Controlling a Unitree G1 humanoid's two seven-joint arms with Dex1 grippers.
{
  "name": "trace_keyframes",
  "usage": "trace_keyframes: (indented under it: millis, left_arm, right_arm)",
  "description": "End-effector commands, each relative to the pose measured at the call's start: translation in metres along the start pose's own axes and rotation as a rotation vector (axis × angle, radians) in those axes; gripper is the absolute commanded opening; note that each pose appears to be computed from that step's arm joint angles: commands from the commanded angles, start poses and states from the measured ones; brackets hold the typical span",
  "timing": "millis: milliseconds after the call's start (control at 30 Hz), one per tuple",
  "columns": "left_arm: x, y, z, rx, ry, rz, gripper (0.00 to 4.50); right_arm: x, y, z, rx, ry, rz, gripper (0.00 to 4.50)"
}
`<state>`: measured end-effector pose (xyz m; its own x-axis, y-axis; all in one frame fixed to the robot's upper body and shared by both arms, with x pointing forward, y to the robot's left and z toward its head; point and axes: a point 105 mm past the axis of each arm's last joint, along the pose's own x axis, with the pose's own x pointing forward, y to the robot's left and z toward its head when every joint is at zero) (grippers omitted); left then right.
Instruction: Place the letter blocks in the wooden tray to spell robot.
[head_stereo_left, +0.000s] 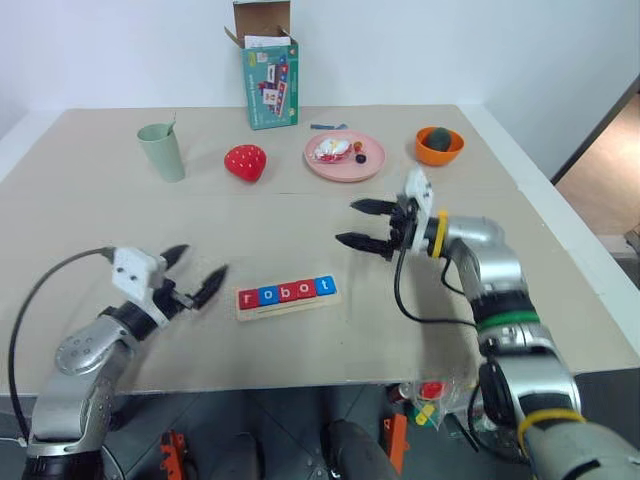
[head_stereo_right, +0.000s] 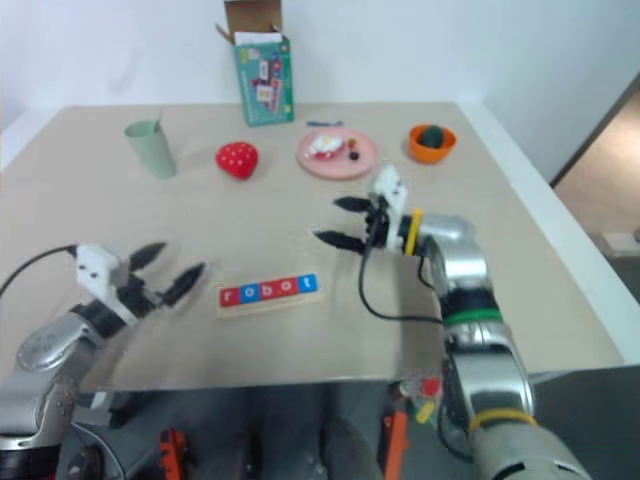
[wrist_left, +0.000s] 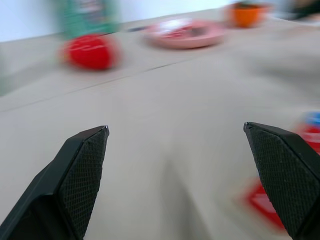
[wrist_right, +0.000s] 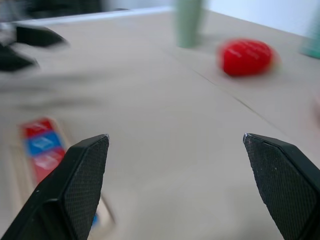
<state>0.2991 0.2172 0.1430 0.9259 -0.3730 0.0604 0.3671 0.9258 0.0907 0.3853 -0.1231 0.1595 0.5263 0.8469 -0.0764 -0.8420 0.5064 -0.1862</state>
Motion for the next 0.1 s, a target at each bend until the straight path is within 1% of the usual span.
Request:
trace_keyframes:
  millis: [33,100]
  left_arm:
    - [-0.0064,0.0159,0.0004,0.029,-0.007,0.117,4.50]
    - [-0.0089,0.0167,-0.0065,0.059,0.014,0.148,4.50]
  right_arm:
    - [-0.0128,-0.0083,0.0147,-0.128,-0.069,-0.226,4.44]
    - [-0.0174,-0.0079,0.0104,-0.149,-0.068,-0.316,4.44]
